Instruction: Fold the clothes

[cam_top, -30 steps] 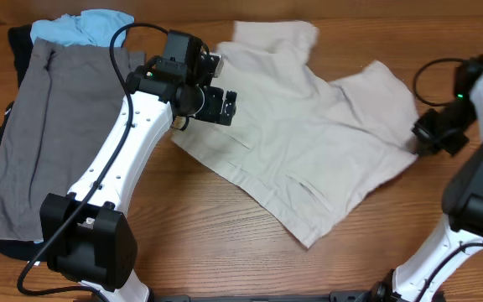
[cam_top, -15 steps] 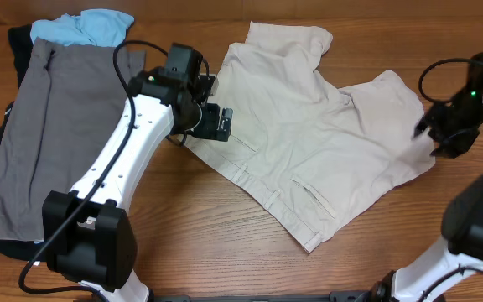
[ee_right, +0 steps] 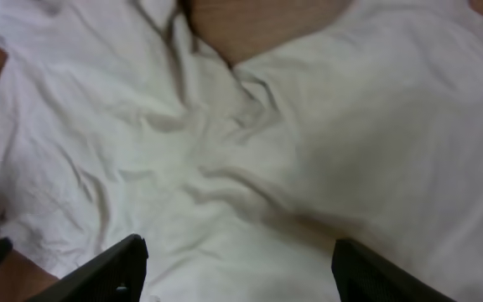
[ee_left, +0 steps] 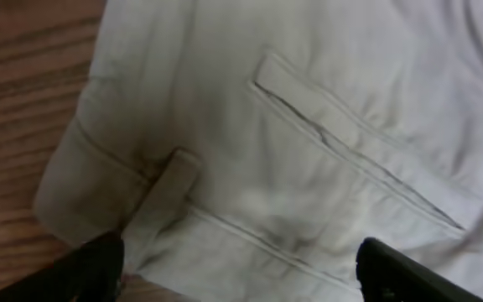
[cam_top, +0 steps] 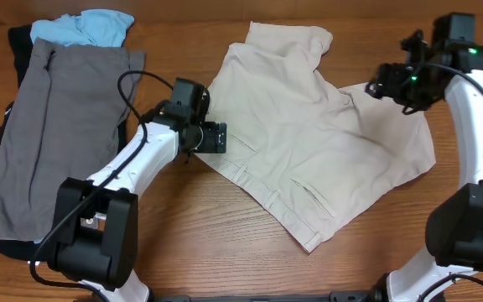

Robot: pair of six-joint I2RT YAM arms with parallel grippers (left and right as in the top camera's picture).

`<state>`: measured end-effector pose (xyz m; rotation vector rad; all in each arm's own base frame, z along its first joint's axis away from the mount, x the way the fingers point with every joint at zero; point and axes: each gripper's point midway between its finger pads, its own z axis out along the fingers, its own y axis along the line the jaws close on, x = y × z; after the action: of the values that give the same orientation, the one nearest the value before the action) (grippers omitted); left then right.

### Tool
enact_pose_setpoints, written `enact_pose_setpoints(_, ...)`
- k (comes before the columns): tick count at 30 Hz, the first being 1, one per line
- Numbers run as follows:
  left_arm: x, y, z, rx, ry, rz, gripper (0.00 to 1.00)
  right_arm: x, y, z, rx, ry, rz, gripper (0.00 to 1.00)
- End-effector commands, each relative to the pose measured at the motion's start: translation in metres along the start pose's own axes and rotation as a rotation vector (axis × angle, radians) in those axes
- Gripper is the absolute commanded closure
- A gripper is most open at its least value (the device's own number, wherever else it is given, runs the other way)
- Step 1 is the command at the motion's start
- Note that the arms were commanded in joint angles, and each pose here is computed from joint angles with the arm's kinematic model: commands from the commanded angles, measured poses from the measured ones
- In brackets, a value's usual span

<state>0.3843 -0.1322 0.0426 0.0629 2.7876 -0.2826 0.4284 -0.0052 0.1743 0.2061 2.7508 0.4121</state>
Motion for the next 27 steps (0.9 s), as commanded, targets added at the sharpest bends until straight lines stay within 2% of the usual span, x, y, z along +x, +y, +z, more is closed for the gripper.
enact_pose_setpoints(1, 0.0, 0.011, 0.009, -0.054, -0.047, -0.007, 0.15, -0.008, 0.006, -0.004, -0.014, -0.034, -0.013, 0.25)
enact_pose_setpoints(5, -0.009, 0.015, 0.014, -0.075, -0.099, 0.007, 0.34, -0.007, 0.006, -0.004, -0.014, -0.031, -0.012, 0.25)
enact_pose_setpoints(6, -0.01, 0.017, 0.016, -0.086, -0.103, 0.007, 0.44, -0.007, 0.006, -0.004, -0.014, -0.03, -0.012, 0.25)
enact_pose_setpoints(7, -0.01, 0.018, 0.019, -0.088, -0.103, 0.015, 0.57, -0.007, 0.006, -0.004, -0.013, -0.03, -0.011, 0.25)
enact_pose_setpoints(8, -0.009, 0.019, 0.025, -0.09, -0.095, 0.014, 0.91, -0.007, 0.006, -0.004, -0.013, -0.031, -0.012, 0.25)
enact_pose_setpoints(9, -0.006, 0.021, 0.031, -0.092, -0.084, 0.012, 0.96, -0.007, 0.006, -0.004, -0.013, -0.031, -0.012, 0.25)
enact_pose_setpoints(16, 0.022, 0.029, 0.069, -0.09, 0.034, 0.042, 0.96, -0.007, 0.004, -0.004, -0.006, -0.032, -0.012, 0.25)
enact_pose_setpoints(19, 0.021, 0.043, 0.073, -0.128, 0.034, 0.058, 0.96, -0.008, 0.004, -0.004, -0.006, -0.033, -0.011, 0.25)
enact_pose_setpoints(23, 0.002, 0.089, 0.066, -0.241, -0.023, 0.014, 0.96, -0.011, 0.005, -0.004, -0.007, -0.045, -0.015, 0.25)
enact_pose_setpoints(27, -0.039, 0.144, 0.051, -0.289, -0.166, -0.079, 0.96, -0.012, 0.004, -0.004, -0.006, -0.052, -0.015, 0.25)
